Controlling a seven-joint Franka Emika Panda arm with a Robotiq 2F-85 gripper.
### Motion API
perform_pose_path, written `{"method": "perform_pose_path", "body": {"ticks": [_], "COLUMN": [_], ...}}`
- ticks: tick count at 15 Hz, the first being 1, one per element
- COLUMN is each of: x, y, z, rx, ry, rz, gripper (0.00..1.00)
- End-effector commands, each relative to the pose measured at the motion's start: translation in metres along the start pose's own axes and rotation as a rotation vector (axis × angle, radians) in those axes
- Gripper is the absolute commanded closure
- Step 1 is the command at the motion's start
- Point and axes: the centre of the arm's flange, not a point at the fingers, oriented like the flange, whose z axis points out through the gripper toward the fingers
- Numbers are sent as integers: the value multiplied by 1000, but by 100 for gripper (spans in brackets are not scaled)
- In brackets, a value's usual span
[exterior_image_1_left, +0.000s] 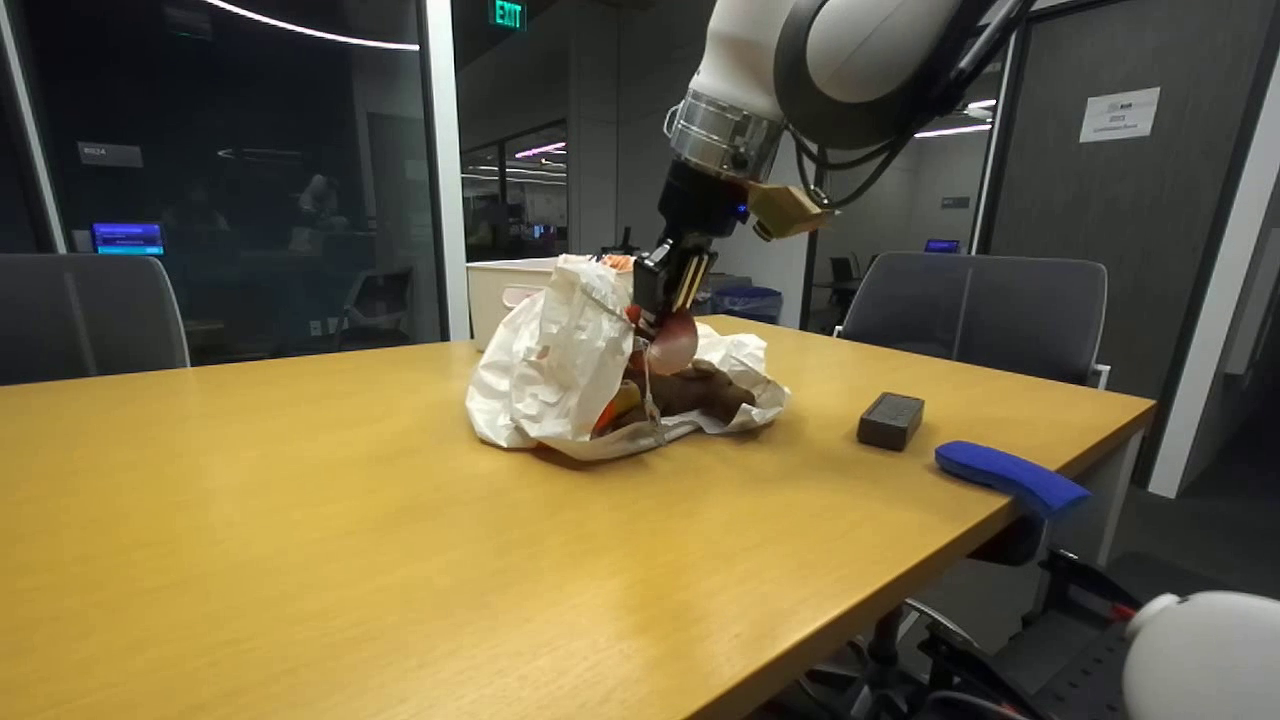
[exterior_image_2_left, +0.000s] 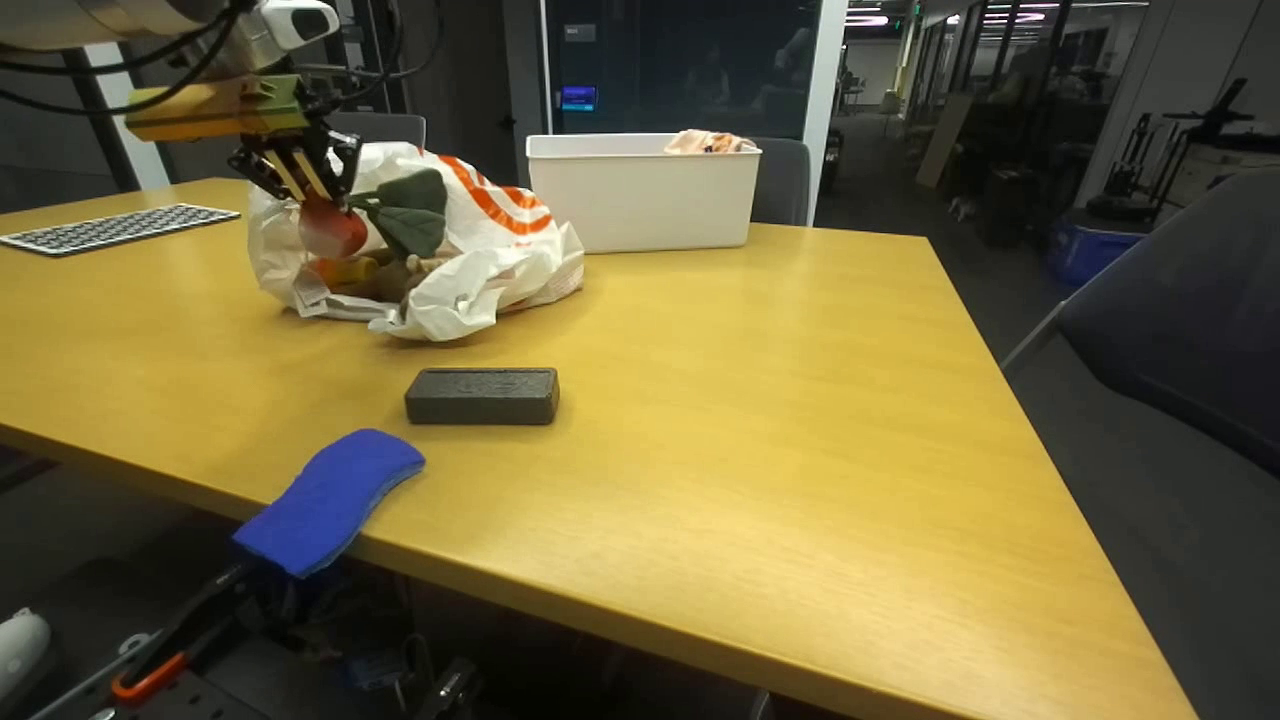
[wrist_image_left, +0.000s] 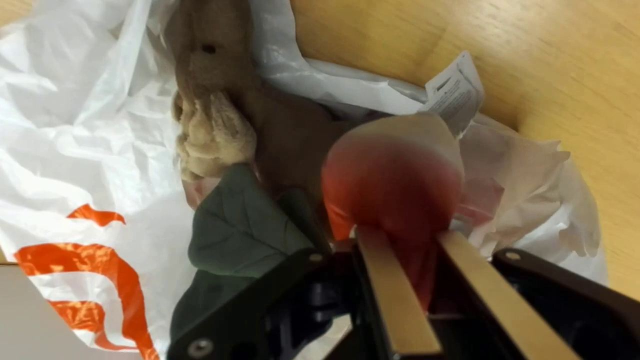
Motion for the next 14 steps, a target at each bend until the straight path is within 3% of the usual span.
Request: {"method": "perform_pose_path", "body": {"ticks": [1, 8, 12, 13, 14], "x": [24, 56, 61, 60, 57], "y": [12, 16, 35, 41, 49], "z": [34, 45, 78, 82, 88], "rx": [12, 38, 7, 0, -6], "ry": [47, 221, 232, 207, 202], "rz": [-74, -181, -168, -147, -144], "gripper": [91, 91, 91, 84, 59]}}
